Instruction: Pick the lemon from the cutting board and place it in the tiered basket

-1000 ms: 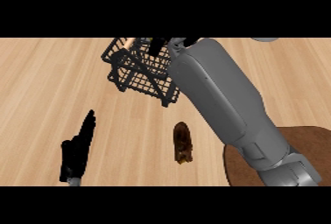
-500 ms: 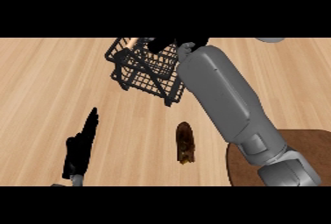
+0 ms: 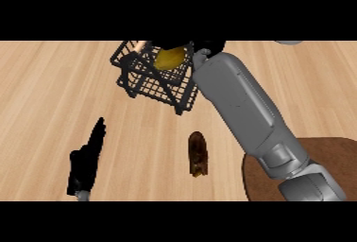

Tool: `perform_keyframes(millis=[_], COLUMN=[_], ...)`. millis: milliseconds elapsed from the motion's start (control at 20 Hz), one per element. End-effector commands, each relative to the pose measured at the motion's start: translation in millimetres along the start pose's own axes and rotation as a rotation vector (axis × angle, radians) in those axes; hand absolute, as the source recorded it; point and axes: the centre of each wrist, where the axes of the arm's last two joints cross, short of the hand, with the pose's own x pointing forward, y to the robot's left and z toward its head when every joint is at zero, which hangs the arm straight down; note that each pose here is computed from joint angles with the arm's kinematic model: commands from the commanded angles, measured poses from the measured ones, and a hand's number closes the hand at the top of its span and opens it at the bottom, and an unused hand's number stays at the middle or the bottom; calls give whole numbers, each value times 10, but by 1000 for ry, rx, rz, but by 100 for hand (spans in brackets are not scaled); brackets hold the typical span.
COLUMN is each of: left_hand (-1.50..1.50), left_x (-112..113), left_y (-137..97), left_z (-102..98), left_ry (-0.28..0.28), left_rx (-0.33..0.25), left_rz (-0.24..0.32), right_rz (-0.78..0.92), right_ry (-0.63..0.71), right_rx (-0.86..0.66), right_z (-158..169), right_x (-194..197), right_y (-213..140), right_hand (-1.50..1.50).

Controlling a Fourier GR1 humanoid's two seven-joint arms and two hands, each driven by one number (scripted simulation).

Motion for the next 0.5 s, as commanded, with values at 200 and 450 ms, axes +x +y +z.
perform_keyframes(millis=[200, 450], left_hand=[0, 0], left_x=[-101, -256], left_y=[300, 192], left_z=[131, 174], left_ry=[73, 81], left_rx=[55, 75], left_rz=[1, 23], right_rz=[-121, -206], right_ry=[15, 77], right_rx=[-339, -396], right_z=[-218, -280], right_x=[-24, -155], right_y=[-489, -1221], right_hand=[-150, -150])
